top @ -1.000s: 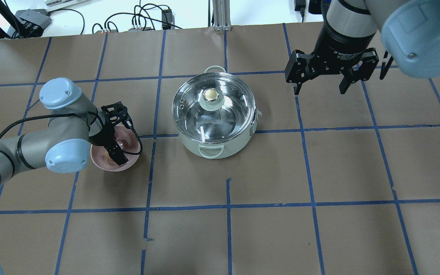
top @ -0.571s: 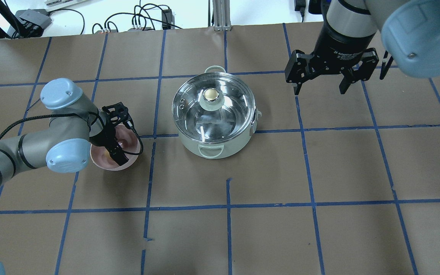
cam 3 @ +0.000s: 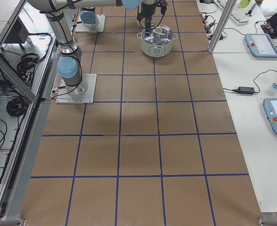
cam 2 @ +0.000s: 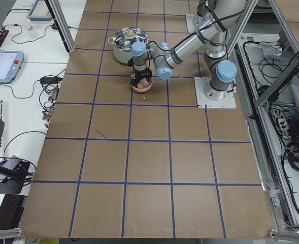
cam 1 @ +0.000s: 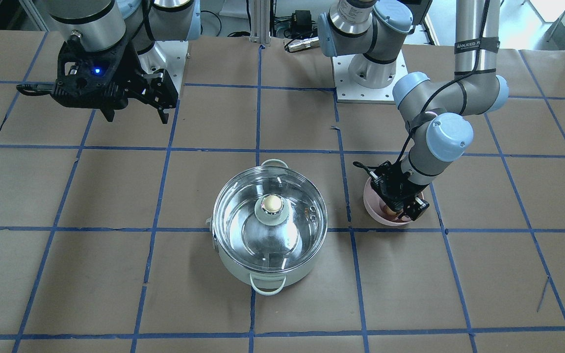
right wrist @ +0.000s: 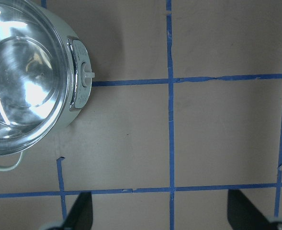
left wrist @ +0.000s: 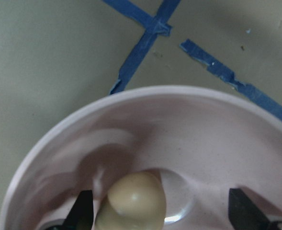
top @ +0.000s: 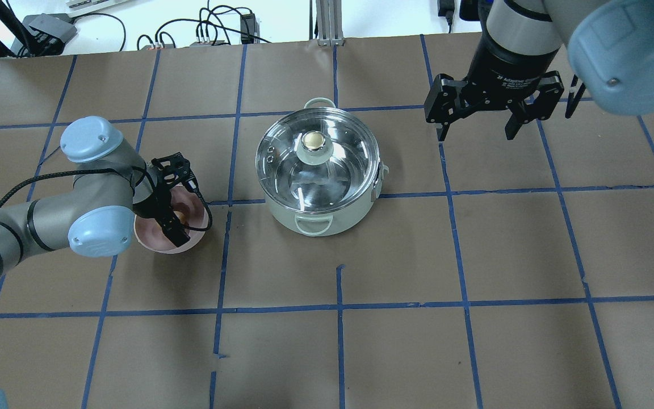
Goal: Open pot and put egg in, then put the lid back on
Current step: 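Close the left gripper on the tan egg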
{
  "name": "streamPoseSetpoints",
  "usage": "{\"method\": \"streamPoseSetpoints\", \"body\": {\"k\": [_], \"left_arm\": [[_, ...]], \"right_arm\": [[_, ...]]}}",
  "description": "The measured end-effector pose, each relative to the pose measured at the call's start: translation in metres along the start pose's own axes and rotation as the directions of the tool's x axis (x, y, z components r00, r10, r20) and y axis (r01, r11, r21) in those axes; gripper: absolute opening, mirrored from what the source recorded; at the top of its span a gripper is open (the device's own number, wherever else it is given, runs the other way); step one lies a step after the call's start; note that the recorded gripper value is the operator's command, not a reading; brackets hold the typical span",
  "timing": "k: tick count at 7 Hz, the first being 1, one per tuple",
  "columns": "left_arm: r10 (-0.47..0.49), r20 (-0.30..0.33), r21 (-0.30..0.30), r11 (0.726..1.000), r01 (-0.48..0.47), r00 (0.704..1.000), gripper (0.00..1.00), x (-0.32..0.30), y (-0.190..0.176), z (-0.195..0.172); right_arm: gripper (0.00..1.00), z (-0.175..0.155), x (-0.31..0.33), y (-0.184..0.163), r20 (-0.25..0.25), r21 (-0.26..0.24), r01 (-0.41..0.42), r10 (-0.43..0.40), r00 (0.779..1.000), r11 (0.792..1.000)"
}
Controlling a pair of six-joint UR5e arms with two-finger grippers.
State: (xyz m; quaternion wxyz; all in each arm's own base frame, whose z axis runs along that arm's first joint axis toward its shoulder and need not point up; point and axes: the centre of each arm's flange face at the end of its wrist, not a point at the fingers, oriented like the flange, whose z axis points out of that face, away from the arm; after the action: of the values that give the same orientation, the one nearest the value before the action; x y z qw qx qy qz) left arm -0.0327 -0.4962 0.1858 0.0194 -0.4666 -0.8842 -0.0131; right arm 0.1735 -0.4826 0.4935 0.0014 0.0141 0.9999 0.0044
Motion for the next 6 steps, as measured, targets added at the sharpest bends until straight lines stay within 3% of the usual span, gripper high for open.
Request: {"method": "streamPoseSetpoints", "body": {"k": [1, 4, 6], "left_arm": [[-0.002, -0.001, -0.001, 1.0, 0.002, 1.0, 0.92, 0.0004, 0.0004, 0.0005], [-0.007, -0.005, -0.008, 1.0, 0.007, 1.0, 0.52, 0.0018, 0.0022, 0.0027], [-0.007, -0.007, -0.006, 1.0, 0.007, 1.0, 0.35, 0.0023, 0.0023, 0.0034]], "right_arm": [[1.0, 0.0, 0.0004, -0.0001, 0.0, 0.0, 0.0, 0.0, 1.0, 1.0], [1.0, 0.0001, 0.0005, -0.0001, 0.0, -0.001, 0.0, 0.0, 1.0, 1.0], [1.0, 0.0001, 0.0006, -0.0001, 0.001, -0.001, -0.001, 0.001, 1.0, 1.0]]}}
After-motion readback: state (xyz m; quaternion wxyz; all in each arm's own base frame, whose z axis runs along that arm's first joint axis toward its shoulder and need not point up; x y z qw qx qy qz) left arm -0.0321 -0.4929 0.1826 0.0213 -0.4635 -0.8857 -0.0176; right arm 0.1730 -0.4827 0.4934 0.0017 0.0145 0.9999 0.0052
